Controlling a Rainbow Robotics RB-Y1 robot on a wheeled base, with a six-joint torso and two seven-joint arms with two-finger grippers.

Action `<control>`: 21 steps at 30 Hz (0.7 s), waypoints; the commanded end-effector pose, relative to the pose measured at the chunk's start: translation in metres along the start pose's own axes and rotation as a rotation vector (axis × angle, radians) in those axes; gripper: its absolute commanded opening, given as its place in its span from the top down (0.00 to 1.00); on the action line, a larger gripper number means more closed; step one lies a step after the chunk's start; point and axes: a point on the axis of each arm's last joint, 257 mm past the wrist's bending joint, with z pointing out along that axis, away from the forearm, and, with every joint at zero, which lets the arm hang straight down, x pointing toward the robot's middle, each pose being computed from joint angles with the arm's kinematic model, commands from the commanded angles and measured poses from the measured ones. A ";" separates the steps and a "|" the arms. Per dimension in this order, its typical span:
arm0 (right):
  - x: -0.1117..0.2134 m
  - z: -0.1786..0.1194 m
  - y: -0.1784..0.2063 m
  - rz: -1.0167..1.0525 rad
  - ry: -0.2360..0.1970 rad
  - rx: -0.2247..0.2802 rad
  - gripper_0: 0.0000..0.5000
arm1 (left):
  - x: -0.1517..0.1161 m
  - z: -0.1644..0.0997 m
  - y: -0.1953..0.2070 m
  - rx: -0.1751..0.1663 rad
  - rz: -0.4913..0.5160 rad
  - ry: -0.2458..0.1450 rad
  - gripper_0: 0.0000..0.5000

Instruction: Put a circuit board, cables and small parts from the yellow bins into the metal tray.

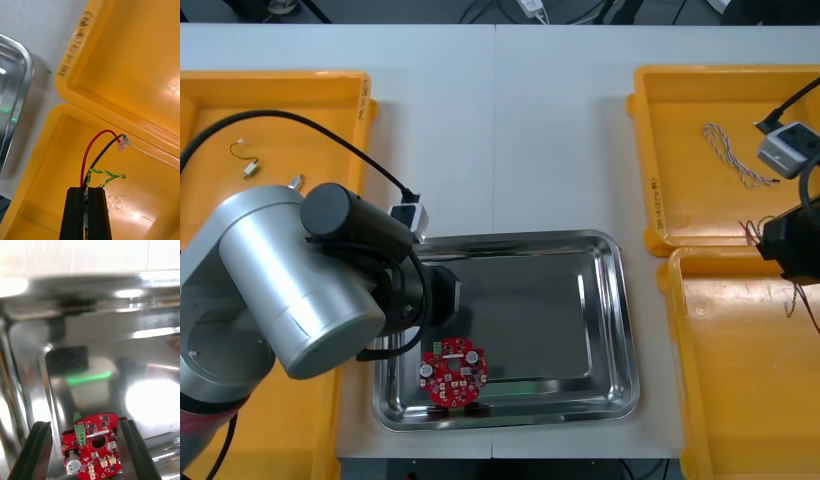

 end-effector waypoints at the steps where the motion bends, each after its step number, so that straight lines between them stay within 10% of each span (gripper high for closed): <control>1: -0.019 0.003 0.045 -0.186 -0.030 -0.046 1.00 | -0.043 -0.033 0.015 -0.009 0.011 -0.088 0.00; 21: -0.048 0.030 0.172 -0.466 -0.072 -0.208 1.00 | -0.103 -0.074 0.077 -0.065 0.099 -0.055 0.00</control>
